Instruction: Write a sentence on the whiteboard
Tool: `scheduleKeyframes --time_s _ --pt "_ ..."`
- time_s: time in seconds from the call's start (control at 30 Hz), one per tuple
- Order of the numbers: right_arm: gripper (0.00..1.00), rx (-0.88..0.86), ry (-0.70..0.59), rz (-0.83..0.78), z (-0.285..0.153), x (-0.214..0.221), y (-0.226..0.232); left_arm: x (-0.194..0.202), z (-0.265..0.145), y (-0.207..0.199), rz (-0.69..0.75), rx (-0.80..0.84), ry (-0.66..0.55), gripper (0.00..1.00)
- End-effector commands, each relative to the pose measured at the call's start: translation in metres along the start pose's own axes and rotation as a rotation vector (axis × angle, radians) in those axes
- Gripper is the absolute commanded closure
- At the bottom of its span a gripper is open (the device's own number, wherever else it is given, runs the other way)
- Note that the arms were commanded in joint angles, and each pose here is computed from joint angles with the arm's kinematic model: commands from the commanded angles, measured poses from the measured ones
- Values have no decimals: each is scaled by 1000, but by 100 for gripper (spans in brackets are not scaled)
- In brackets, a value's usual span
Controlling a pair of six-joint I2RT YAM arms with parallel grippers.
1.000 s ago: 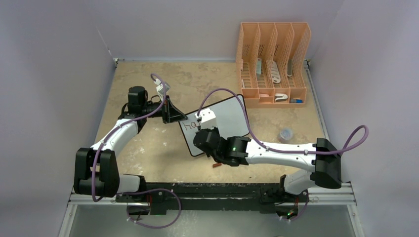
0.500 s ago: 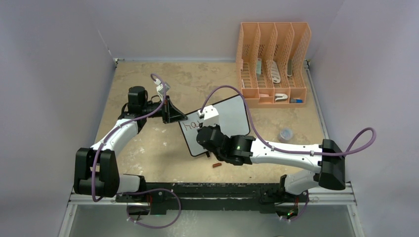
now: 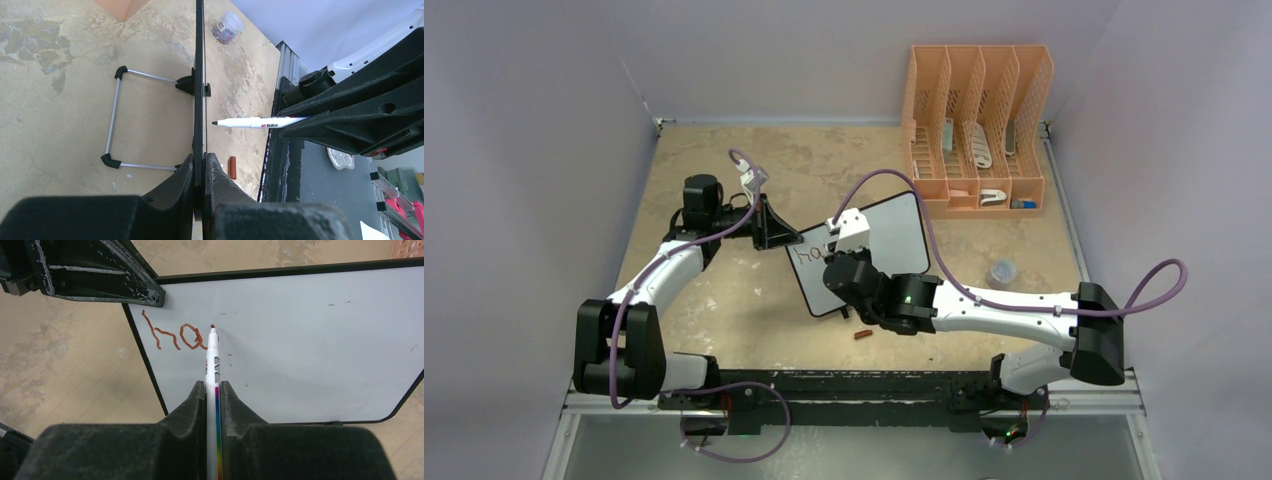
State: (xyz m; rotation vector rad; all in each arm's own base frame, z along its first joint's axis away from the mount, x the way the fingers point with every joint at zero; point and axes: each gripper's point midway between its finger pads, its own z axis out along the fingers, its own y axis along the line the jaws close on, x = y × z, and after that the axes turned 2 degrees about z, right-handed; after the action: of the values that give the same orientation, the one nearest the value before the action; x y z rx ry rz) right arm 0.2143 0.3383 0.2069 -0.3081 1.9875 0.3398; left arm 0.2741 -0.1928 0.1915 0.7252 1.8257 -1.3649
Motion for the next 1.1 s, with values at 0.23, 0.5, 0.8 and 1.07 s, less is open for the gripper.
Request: scheduleKeyframes --time_s 0.23,0.5,0.8,1.07 --pt "100 19 -59 25 4 -16 -2 5 6 -7 4 45 26 100" --pt "100 5 -41 11 7 -13 2 5 6 -7 4 47 26 100" --pt "100 0 -35 6 10 -11 3 5 6 -7 3 47 26 100" --pt "100 -4 -28 4 10 -9 4 5 6 -7 1 49 26 100"
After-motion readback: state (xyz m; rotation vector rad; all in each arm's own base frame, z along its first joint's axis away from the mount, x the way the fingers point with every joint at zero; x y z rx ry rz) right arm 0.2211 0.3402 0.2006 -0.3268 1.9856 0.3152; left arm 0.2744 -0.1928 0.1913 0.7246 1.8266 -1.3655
